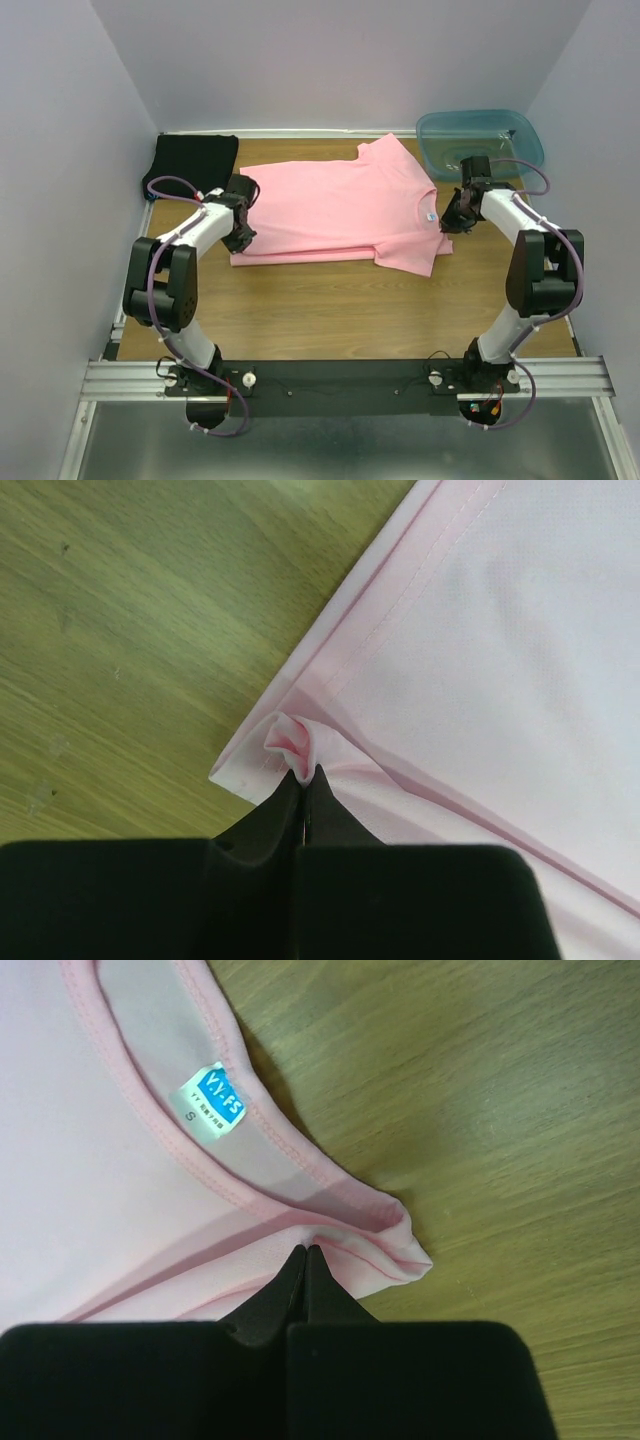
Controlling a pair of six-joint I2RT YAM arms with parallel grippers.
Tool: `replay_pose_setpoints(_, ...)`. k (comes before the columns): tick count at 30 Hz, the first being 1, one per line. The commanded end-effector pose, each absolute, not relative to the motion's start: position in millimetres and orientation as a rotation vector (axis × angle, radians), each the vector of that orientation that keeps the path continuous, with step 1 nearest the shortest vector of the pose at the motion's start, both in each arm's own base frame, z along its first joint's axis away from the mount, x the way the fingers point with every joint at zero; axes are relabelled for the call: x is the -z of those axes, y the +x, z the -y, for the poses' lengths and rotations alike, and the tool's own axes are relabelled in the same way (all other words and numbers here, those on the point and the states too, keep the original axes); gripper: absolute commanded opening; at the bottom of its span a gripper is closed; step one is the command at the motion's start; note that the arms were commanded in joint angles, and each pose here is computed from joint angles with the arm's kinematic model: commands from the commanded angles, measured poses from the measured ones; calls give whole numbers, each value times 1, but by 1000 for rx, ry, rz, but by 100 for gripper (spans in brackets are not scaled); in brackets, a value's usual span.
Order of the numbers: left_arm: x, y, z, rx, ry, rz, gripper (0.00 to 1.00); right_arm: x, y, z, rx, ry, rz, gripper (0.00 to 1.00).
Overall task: Fold and stack the t-shirts
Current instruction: Fold the tshirt
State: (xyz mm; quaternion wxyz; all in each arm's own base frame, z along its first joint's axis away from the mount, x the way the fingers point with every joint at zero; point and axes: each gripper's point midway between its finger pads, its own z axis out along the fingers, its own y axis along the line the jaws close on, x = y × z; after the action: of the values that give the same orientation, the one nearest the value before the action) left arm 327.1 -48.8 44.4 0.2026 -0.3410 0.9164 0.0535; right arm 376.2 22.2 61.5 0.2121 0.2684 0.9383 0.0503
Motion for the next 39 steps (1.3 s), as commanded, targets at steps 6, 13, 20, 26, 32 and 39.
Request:
replay_pose_setpoints(6,-38,346,31,-258,-943,-2512,3,-46,383,-9,-53,743,-2615,1)
replay_pose_setpoints(13,-30,348,28,-287,-956,-2514,3,-34,383,-7,-27,742,-2634,1)
replay_pose_setpoints(20,-35,348,29,-249,-975,-2490,24,-37,384,-7,-32,739,-2621,13)
replay_pose_setpoints(26,-66,354,33,-152,-970,-2415,55,-76,391,-14,-119,698,-2538,43)
replay_pose_setpoints(32,-119,347,32,-43,-952,-2285,82,-116,380,-34,-288,640,-2466,82)
replay_pose_setpoints(39,-169,333,34,136,-920,-2101,99,-134,363,-38,-277,599,-2412,94)
